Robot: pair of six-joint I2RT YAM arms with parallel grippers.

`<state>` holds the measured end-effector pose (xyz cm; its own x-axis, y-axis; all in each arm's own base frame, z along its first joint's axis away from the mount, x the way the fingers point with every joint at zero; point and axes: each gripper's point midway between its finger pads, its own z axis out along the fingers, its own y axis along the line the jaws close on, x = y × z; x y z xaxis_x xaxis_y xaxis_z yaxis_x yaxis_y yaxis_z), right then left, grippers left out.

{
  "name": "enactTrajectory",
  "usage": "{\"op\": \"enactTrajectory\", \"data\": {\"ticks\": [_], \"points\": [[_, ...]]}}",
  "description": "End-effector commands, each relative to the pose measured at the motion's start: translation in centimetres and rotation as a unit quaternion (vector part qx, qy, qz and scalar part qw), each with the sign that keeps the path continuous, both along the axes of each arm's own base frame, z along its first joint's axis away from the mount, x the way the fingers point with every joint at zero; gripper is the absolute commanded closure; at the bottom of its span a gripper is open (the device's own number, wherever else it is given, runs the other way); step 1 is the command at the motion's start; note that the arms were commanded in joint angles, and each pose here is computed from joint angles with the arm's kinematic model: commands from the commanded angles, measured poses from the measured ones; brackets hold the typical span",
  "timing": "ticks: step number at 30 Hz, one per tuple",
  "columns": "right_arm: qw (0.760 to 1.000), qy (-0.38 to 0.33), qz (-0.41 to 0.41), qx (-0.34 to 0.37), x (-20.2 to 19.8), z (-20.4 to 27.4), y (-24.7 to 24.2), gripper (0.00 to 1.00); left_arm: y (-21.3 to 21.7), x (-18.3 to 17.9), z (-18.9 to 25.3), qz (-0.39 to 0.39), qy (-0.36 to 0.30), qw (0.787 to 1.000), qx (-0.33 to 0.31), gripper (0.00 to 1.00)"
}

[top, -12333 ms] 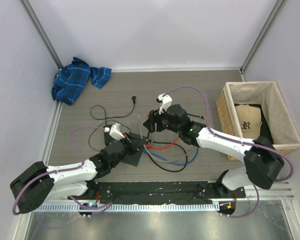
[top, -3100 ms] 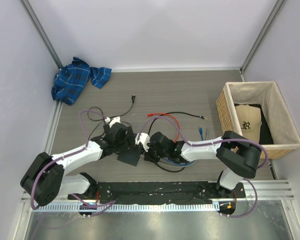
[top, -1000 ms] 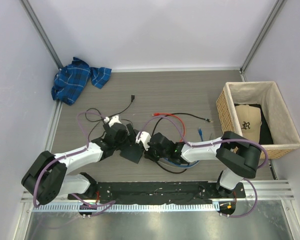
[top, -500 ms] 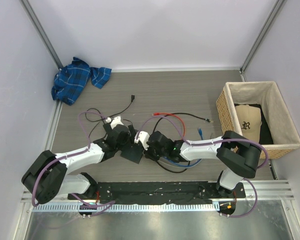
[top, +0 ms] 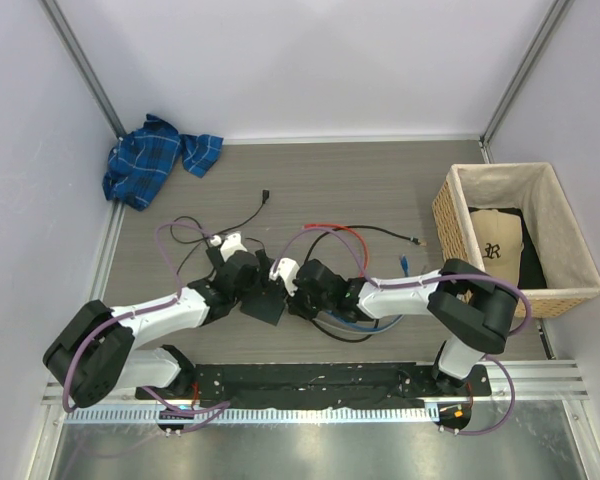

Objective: Insert the plug into the switch port

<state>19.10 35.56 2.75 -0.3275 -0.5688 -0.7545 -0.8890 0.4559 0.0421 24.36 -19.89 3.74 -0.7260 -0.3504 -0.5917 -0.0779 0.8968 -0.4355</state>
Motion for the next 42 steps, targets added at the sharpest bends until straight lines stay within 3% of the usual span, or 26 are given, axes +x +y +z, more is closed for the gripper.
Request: {"op": "enactTrajectory", "data": {"ticks": [1,6,10,15,19,22,25,29,35,38,39,42], "points": [[0.929,-0.146,-0.014,0.341,5.2,18.8,9.9,0.99,-9.5,-6.8,3.2,-0.138,0.100,0.964,-0.205,0.20],[0.939,-0.151,-0.029,0.307,5.4,17.6,8.5,0.99,-9.1,-6.4,2.9,-0.127,0.094,0.969,-0.192,0.19],[0.959,-0.165,-0.055,0.226,6.1,14.3,5.8,0.96,-7.3,-5.4,2.3,-0.103,0.073,0.982,-0.140,0.18],[0.980,-0.135,-0.041,0.138,5.0,9.2,3.0,0.78,-3.7,-4.1,0.8,-0.066,0.058,0.995,-0.051,0.13],[0.988,-0.108,-0.049,0.097,3.7,6.3,0.7,0.61,-1.6,-3.6,0.3,-0.050,0.056,0.997,-0.010,0.09],[0.992,-0.089,-0.044,0.079,2.8,5.3,-0.4,0.53,-0.5,-3.0,1.3,-0.037,0.043,0.998,0.007,0.04],[0.993,-0.074,-0.033,0.083,2.2,6.5,-1.0,0.41,0.6,-2.4,3.2,-0.028,0.022,0.999,0.023,0.00],[0.988,-0.082,-0.074,0.104,4.4,10.3,-2.7,0.30,3.2,-0.6,6.7,0.008,-0.024,0.998,0.050,0.00],[0.939,-0.128,-0.274,0.166,12.0,18.6,-10.0,0.15,7.8,1.7,13.7,0.073,-0.077,0.991,0.078,0.00],[0.891,-0.162,-0.379,0.191,14.0,22.3,-15.8,0.03,11.0,1.7,18.2,0.107,-0.114,0.980,0.127,0.00],[0.862,-0.178,-0.431,0.198,14.3,23.4,-18.3,0.00,12.4,1.5,20.2,0.128,-0.130,0.972,0.145,0.00],[0.800,-0.229,-0.511,0.215,13.1,26.9,-24.1,0.00,15.2,0.1,24.6,0.154,-0.178,0.958,0.163,0.00]]}}
